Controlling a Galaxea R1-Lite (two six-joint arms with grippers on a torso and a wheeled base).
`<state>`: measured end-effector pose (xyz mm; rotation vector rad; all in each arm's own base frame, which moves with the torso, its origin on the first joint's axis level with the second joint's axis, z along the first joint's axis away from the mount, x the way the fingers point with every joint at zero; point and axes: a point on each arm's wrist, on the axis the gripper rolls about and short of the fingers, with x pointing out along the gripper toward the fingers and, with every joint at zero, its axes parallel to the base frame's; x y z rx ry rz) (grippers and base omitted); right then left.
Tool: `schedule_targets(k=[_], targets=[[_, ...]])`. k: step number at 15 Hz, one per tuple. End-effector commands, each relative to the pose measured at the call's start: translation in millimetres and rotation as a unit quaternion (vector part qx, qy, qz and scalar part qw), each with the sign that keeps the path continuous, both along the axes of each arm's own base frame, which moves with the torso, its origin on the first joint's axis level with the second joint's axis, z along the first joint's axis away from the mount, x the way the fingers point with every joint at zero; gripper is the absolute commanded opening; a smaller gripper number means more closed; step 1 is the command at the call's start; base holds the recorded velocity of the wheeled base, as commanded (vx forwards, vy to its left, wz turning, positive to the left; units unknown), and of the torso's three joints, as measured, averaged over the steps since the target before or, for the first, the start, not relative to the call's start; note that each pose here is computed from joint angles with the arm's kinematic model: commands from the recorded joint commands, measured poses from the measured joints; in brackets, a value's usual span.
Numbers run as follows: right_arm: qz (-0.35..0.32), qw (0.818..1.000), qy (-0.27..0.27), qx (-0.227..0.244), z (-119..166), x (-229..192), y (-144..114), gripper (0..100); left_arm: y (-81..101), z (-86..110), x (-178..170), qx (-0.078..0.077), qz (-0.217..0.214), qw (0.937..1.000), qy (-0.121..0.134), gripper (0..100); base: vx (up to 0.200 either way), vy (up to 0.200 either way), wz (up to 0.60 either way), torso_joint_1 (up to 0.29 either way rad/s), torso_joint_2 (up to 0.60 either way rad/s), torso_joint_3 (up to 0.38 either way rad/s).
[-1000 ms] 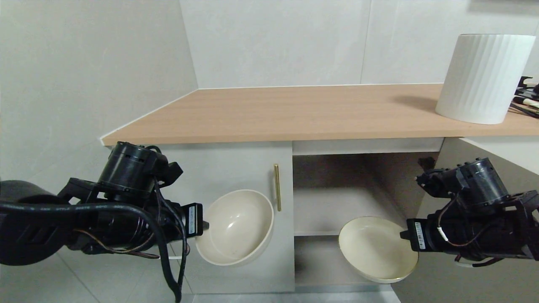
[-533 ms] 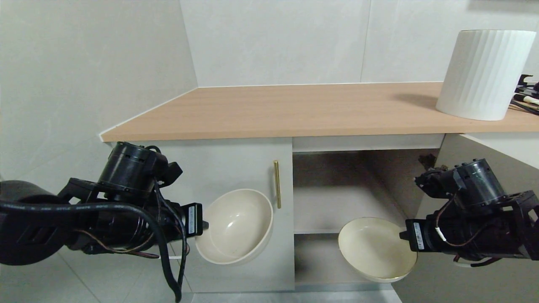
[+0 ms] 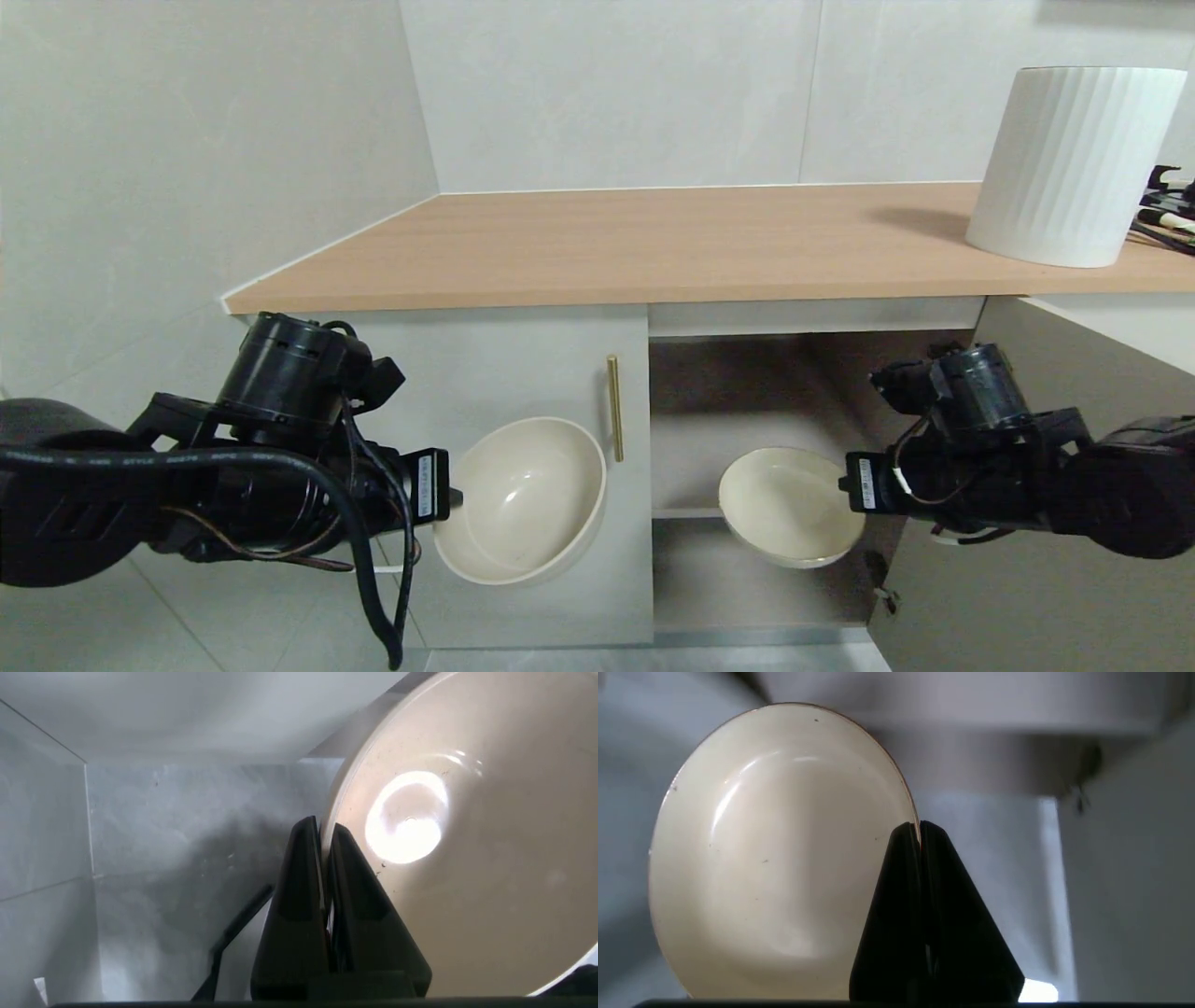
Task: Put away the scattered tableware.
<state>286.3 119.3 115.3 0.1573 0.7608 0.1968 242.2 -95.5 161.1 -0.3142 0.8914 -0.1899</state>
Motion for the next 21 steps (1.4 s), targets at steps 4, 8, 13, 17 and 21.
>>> schedule_targets(k=[4, 8, 13, 17, 21], targets=[[-0.04, 0.999, -0.001, -0.019, -70.5, 77.7, 23.2, 0, 0.3, 0.9, -0.6, 0.0, 0.001, 1.0, -0.002, 0, 0.0, 0.0, 0.0, 0.0, 0.0, 0.0], [-0.074, 0.997, 0.028, -0.016, -103.3, 96.2, 13.7, 0, -7.3, -1.5, -4.1, 0.031, 0.01, 0.9994, -0.01, 0, 0.0, 0.0, 0.0, 0.0, 0.0, 0.0], [-0.156, 0.987, 0.018, -0.035, -133.6, 127.2, 7.1, 0, -24.7, -16.2, -5.6, 0.052, -0.013, 0.9985, 0.013, 0, 0.0, 0.0, 0.0, 0.0, 0.0, 0.0], [-0.176, 0.983, 0.003, -0.048, -138.8, 137.0, 9.0, 0, -36.6, -32.1, -3.5, 0.065, -0.03, 0.9967, 0.038, 0, 0.0, 0.0, 0.0, 0.0, 0.0, 0.0], [-0.189, 0.98, -0.008, -0.057, -143.2, 152.3, 12.3, 0, -36.8, -32.1, -3.0, 0.065, -0.03, 0.9967, 0.037, 0, 0.0, 0.0, 0.0, 0.0, 0.0, 0.0]])
